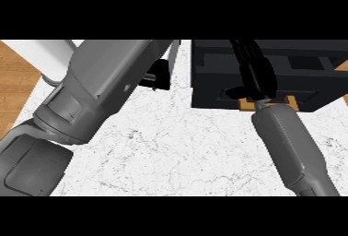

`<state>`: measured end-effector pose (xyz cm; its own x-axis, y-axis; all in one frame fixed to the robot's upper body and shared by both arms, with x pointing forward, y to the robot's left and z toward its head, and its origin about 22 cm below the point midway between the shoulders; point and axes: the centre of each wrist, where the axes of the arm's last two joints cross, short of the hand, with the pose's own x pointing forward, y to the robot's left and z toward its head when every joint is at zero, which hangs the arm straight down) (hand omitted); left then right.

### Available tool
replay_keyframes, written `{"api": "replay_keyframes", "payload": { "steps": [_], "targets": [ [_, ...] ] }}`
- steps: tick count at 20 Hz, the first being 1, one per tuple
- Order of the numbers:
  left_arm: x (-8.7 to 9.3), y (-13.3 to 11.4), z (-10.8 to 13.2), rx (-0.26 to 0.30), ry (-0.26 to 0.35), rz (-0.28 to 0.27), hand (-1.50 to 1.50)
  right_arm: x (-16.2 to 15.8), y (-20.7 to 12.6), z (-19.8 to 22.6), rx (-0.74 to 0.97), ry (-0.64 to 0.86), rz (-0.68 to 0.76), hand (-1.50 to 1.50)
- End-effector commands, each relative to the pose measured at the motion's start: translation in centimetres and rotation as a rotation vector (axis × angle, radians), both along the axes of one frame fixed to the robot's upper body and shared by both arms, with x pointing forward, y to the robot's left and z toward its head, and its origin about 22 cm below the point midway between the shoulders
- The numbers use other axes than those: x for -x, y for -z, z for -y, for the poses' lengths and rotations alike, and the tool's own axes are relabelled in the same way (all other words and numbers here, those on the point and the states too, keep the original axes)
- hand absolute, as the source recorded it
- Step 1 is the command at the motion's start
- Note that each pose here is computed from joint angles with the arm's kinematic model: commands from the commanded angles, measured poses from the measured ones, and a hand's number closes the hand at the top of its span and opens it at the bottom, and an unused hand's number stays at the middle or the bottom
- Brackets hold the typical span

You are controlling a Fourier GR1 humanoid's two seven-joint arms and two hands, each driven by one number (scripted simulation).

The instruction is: Pick up the can, place it into the drawer and close the drawer

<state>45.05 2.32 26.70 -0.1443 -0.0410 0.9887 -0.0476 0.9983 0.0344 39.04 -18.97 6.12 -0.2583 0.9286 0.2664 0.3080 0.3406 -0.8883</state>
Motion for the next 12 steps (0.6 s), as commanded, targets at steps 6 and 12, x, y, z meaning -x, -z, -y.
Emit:
{"api": "replay_keyframes", "payload": {
  "steps": [6,12],
  "targets": [
    [-0.3,1.8,-2.8,-0.006,0.009,-0.033,-1.5,-4.2,-1.3,-1.6,0.043,0.087,0.11,-1.5],
    [-0.4,0.9,-5.0,-0.007,0.011,-0.019,-1.5,-6.0,-2.8,-1.4,0.028,0.121,0.16,-1.5]
  ]
}}
